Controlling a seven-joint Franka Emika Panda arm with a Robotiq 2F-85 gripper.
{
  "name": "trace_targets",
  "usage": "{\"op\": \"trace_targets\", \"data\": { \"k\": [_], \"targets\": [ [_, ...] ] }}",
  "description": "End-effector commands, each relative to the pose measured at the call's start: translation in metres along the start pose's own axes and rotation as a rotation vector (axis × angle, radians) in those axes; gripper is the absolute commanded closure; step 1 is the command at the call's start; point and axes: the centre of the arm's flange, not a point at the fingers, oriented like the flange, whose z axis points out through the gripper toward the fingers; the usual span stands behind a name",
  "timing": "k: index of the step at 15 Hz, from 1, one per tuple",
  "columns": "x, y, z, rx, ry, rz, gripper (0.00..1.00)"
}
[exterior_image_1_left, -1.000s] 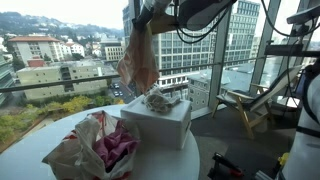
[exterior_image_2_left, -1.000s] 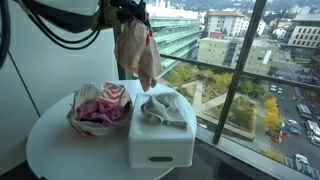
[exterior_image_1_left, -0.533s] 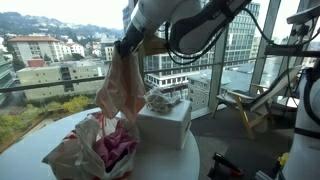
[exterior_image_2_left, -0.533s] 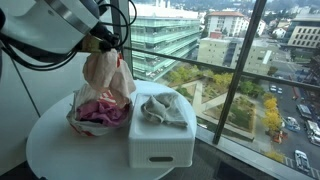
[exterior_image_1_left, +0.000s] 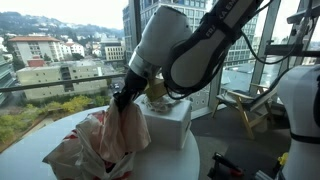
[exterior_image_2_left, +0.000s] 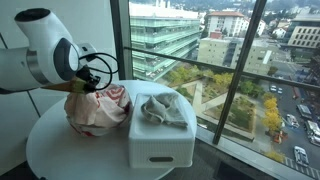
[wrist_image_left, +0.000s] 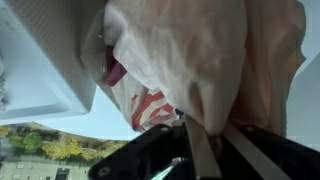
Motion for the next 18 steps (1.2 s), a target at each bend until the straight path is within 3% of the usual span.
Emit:
{"op": "trace_targets", "data": {
  "k": [1,7,9,18],
  "targets": [
    [0.021,0.025,-0.005,0.05,-0.154,-0.088,0.98],
    [0.084,0.045,0.012,0.009,-0.197,-0.229,0.98],
    [0.1,0.045,0.02,0.031,-0.207,-0.246,0.98],
    [0.098,0.03,0.111,-0.026,-0.346,-0.388,0.98]
  ]
}}
